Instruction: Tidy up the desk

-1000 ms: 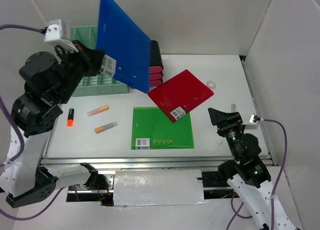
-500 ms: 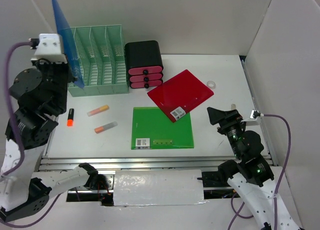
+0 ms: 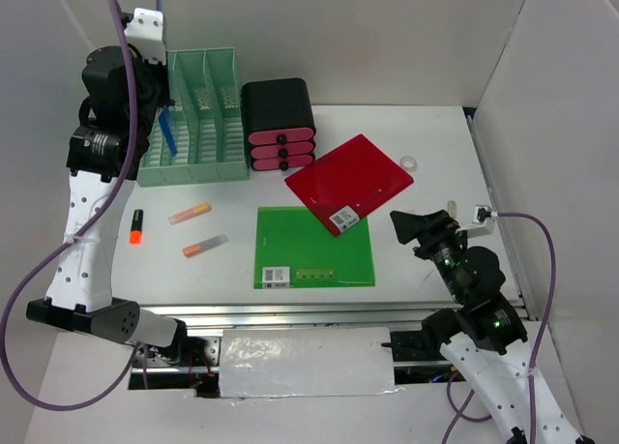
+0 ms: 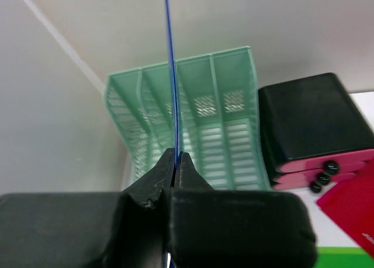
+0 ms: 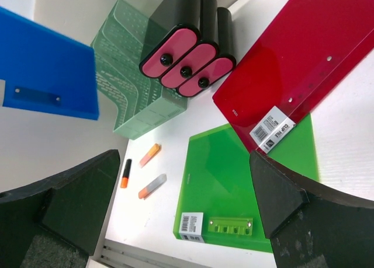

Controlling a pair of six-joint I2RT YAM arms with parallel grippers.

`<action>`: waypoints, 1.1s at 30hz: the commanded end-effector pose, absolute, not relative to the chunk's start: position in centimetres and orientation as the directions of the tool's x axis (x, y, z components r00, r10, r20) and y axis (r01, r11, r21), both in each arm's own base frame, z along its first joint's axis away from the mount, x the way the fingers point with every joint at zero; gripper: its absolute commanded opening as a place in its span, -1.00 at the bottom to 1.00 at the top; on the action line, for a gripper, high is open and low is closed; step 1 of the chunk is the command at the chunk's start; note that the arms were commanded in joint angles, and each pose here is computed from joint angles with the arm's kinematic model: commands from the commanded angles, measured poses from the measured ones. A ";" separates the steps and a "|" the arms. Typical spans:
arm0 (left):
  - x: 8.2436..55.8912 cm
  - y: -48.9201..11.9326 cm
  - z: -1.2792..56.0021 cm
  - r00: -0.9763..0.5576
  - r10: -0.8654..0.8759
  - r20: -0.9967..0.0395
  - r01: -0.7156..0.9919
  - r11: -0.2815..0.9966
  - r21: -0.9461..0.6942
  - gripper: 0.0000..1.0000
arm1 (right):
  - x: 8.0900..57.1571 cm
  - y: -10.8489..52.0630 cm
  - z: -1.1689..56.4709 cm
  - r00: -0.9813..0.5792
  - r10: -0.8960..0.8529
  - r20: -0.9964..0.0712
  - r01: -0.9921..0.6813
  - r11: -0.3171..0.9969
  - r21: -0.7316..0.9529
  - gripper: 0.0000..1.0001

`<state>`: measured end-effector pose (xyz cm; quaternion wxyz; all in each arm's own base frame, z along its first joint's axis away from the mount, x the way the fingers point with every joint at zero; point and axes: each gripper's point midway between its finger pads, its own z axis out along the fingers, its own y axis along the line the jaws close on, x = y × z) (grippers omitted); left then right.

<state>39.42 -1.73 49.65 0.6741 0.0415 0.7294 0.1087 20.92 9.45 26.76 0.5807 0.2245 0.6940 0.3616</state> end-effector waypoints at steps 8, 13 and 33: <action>38.8 -4.2 52.9 0.089 -0.048 -0.995 0.067 0.997 -0.042 -1.00 | 21.1 9.2 28.4 -0.190 0.700 -0.688 -0.144 0.673 0.725 0.99; 37.3 -4.6 53.8 0.095 -0.087 -0.992 0.099 0.992 -0.078 -1.00 | 21.6 9.5 28.2 -0.199 0.697 -0.689 -0.141 0.675 0.724 0.99; 38.8 -4.8 50.8 0.042 -0.079 -0.996 0.093 0.993 -0.074 -1.00 | 22.8 10.3 27.6 -0.221 0.696 -0.683 -0.129 0.673 0.728 1.00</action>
